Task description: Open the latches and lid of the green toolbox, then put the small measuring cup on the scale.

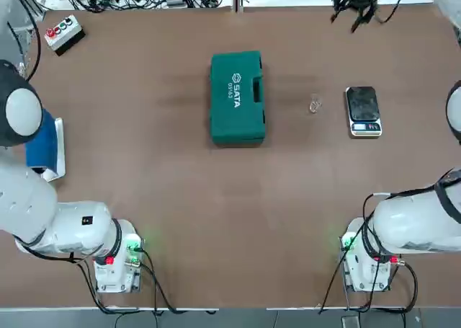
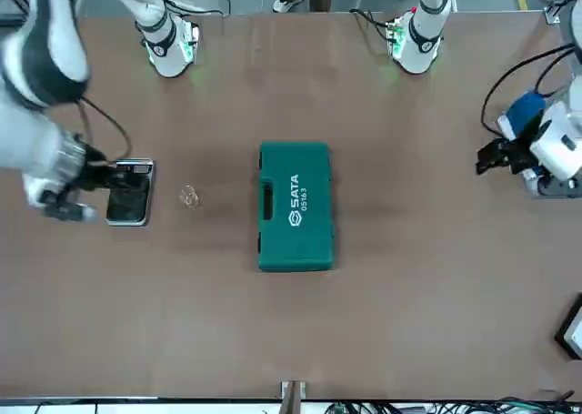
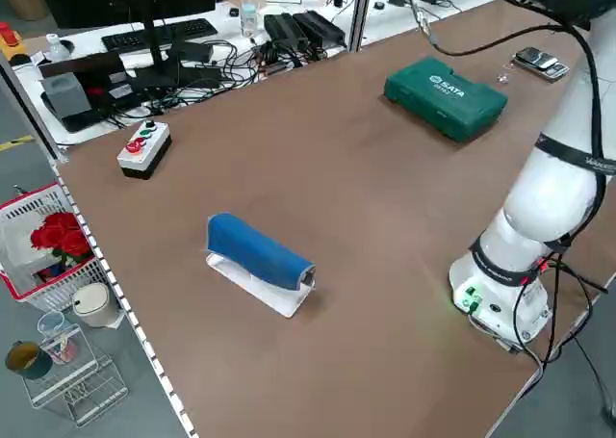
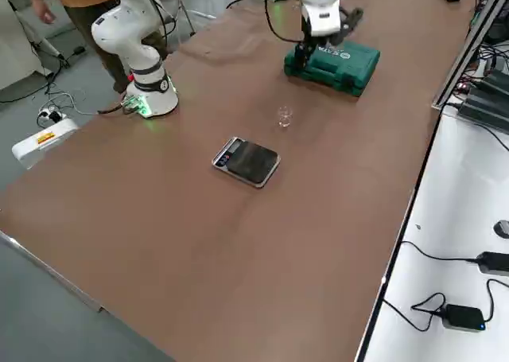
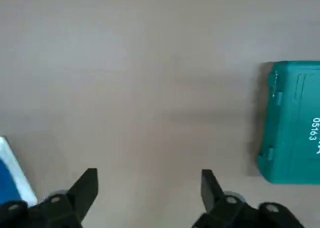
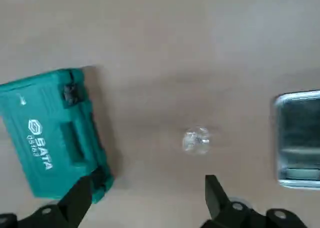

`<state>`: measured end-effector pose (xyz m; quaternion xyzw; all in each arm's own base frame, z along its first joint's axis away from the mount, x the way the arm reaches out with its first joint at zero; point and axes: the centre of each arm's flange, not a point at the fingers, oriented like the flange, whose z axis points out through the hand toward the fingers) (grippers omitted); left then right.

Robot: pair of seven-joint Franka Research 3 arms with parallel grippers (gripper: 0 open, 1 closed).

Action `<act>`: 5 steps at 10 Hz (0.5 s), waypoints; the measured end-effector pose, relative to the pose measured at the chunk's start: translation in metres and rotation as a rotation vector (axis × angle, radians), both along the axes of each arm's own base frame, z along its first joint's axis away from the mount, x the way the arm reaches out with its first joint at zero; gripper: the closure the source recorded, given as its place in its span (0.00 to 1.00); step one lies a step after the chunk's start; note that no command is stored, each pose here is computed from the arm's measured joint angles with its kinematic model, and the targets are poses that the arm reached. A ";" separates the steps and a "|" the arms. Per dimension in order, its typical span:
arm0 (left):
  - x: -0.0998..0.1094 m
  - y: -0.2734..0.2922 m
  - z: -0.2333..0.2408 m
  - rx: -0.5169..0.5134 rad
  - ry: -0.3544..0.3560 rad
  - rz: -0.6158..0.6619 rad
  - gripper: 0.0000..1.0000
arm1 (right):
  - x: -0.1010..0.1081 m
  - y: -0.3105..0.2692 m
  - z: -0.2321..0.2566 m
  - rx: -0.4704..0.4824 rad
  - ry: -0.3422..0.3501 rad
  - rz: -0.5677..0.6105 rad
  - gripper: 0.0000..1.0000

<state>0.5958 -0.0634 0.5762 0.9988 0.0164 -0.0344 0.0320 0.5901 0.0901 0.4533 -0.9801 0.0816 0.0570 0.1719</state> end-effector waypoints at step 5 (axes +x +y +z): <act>-0.003 -0.044 -0.083 -0.135 0.036 0.033 0.73 | -0.020 0.055 -0.102 0.420 -0.049 0.030 0.00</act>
